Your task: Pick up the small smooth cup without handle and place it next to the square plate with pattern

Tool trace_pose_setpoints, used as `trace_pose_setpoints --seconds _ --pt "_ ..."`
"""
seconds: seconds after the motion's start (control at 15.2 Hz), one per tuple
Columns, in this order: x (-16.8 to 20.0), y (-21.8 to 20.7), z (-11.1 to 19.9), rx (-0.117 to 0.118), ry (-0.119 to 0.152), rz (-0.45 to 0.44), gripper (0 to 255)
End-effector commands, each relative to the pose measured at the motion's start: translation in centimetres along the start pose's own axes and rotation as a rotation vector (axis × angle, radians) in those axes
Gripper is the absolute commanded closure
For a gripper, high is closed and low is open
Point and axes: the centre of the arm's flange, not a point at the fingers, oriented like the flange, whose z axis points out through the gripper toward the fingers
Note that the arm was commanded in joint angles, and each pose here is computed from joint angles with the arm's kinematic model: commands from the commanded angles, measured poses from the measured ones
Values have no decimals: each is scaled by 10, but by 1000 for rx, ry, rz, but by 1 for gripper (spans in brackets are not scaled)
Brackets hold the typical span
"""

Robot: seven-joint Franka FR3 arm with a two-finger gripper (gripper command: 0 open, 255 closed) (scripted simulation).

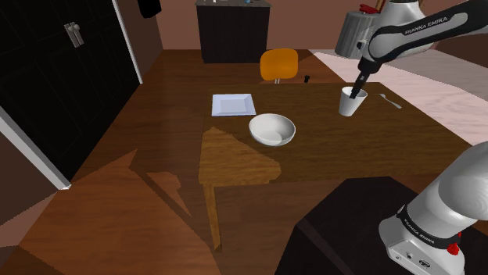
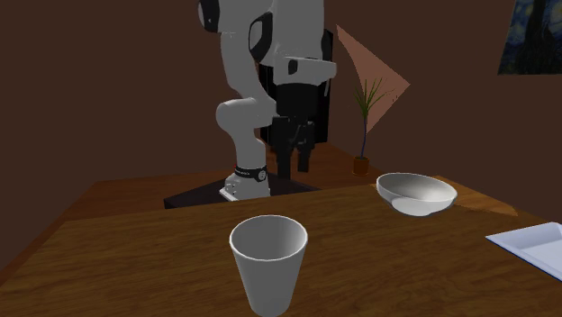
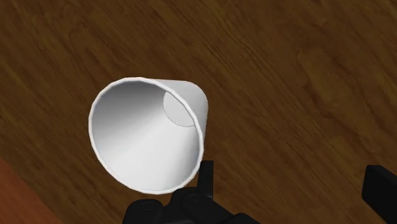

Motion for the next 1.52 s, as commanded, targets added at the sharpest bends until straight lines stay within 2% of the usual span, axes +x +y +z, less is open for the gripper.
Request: trace_pose_setpoints --seconds 0.0,0.26,0.79,1.32,1.39,1.45 --pt "0 18 20 -6 -1 -10 0" --pt "5 53 59 -13 -4 -28 0" --pt "5 54 99 -13 -4 -28 0" --pt "5 54 99 -13 -4 -28 0" --pt "5 54 99 -13 -4 -28 255" --pt "5 54 99 -13 -4 -28 255"
